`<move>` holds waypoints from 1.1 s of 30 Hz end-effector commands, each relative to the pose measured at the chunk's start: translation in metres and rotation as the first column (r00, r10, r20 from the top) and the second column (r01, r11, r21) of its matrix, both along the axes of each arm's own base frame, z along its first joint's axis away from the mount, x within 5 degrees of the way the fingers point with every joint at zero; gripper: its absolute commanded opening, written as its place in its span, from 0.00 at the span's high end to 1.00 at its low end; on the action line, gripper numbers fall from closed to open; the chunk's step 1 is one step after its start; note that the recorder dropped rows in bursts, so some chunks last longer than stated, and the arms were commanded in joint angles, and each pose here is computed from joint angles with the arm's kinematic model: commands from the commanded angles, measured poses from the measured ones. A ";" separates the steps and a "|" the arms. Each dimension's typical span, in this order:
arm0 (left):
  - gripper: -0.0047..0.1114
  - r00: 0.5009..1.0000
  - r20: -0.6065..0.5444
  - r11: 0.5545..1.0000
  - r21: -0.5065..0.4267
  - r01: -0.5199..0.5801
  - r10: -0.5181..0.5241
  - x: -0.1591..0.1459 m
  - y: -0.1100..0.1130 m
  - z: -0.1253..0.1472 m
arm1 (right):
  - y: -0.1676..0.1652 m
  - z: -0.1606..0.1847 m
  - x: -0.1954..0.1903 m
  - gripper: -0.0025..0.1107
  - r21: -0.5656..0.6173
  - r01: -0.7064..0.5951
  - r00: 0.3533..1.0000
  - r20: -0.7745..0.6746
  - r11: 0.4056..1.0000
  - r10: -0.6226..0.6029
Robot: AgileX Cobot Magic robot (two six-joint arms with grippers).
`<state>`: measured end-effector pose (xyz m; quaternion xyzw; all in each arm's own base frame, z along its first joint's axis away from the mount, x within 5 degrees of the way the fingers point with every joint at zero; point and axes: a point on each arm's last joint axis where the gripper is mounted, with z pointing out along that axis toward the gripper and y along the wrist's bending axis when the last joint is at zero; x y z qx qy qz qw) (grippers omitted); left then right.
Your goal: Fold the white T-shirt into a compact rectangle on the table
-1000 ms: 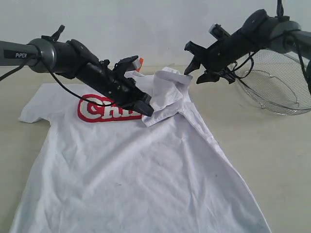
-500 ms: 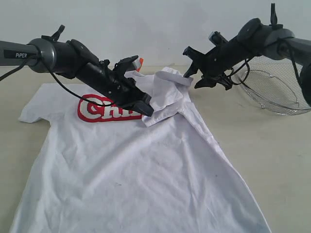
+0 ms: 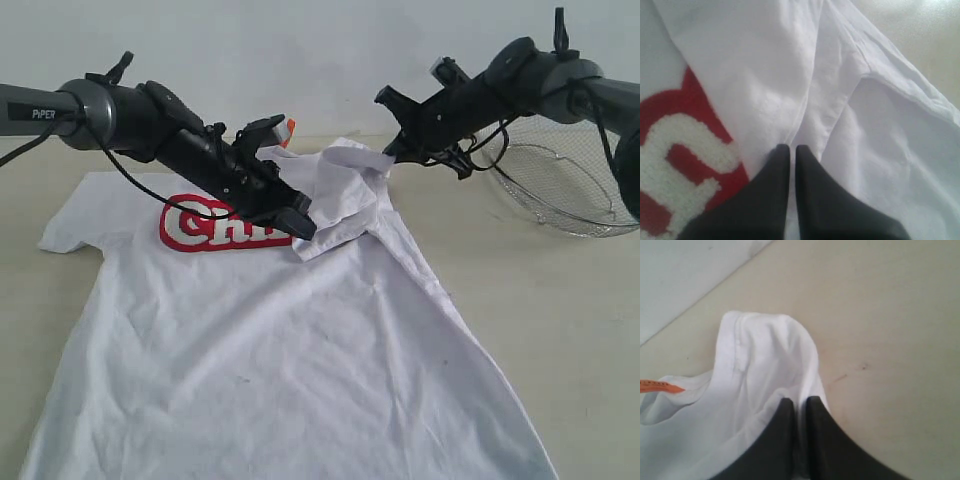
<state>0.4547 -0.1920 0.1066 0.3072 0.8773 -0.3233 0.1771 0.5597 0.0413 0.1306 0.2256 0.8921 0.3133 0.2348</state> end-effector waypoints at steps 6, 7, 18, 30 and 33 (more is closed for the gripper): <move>0.92 1.000 -0.008 1.000 -0.007 0.012 -0.012 -0.001 -0.003 0.002 | -0.006 0.011 0.010 0.98 -0.042 0.059 0.990 0.134 0.997 -0.052; 0.92 1.000 -0.008 1.000 -0.007 0.012 -0.012 -0.001 -0.003 0.002 | -0.006 0.012 0.010 0.98 -0.049 0.060 0.988 0.147 0.997 -0.052; 0.92 1.000 -0.011 1.000 -0.006 0.017 -0.017 -0.002 -0.003 0.002 | -0.004 0.017 0.015 0.98 -0.127 0.033 0.965 0.264 0.991 0.001; 0.92 0.999 -0.021 0.999 0.003 0.038 -0.038 -0.003 -0.002 0.001 | 0.014 0.022 0.021 0.98 -0.211 0.043 0.925 0.377 0.976 0.041; 0.92 0.999 -0.023 0.999 0.006 0.044 -0.044 -0.004 -0.002 0.001 | 0.018 0.024 0.021 0.98 -0.214 0.056 0.918 0.395 0.975 0.034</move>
